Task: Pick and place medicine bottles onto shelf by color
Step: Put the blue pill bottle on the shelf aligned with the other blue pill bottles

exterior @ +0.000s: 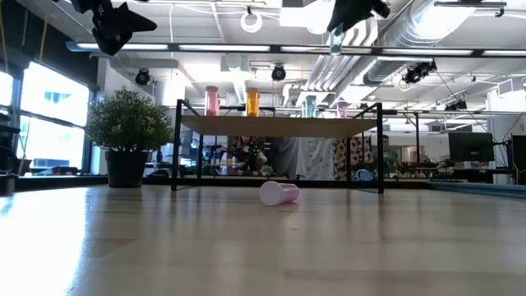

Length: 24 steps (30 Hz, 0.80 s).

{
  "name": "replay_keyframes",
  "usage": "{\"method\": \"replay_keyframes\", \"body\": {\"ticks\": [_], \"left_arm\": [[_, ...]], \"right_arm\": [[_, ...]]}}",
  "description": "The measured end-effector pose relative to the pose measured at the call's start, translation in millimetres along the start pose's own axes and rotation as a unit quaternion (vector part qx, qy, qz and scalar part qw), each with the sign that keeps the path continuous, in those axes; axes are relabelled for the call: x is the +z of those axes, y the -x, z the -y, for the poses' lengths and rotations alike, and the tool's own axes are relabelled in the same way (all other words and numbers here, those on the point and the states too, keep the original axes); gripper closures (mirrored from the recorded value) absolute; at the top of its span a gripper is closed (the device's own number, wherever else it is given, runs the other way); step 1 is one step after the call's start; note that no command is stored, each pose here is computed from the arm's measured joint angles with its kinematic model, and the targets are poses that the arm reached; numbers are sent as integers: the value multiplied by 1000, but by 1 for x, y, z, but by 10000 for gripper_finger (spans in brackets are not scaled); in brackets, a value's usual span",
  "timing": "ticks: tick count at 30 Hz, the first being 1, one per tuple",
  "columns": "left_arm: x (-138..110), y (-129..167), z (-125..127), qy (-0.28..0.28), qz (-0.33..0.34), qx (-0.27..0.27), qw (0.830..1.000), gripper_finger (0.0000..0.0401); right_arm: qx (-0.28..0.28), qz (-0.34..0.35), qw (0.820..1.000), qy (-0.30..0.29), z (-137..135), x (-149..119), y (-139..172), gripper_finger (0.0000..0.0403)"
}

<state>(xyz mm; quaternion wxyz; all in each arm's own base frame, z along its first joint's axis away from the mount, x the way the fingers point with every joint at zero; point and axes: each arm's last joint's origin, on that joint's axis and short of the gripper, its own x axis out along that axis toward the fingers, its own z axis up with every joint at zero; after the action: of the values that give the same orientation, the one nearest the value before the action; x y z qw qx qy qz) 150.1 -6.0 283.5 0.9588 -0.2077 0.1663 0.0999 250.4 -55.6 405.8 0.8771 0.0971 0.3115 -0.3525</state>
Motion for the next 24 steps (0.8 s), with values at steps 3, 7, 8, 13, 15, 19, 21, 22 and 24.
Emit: {"method": "replay_keyframes", "body": {"ticks": [3,7,8,13,15,19,21,22,24], "left_arm": [[1,0,-1,2,2,4,1000,206],[1,0,-3,4,4,10,1000,206],[2,-1,-4,5,5,12,1000,206],[3,-1,-6,8,11,25,1000,206],[4,-1,-7,10,12,28,1000,206],[4,-1,-8,10,13,30,999,206],[4,-1,-8,10,13,30,999,206],[4,-1,-8,10,13,30,999,206],[4,-1,-8,10,13,30,999,206]], "right_arm": [[8,-24,1000,0,4,2,-16,297],[4,-47,999,-2,3,2,-35,297],[3,-51,999,0,2,2,-38,297],[17,-60,998,12,-9,-1,-44,297],[24,-55,998,12,-12,-6,-47,297],[50,-43,998,-5,-16,-32,-58,297],[76,-11,997,-12,-19,-35,-58,297],[82,-1,997,-12,-19,-36,-57,297],[85,-3,996,-9,-18,-40,-59,297]]}}
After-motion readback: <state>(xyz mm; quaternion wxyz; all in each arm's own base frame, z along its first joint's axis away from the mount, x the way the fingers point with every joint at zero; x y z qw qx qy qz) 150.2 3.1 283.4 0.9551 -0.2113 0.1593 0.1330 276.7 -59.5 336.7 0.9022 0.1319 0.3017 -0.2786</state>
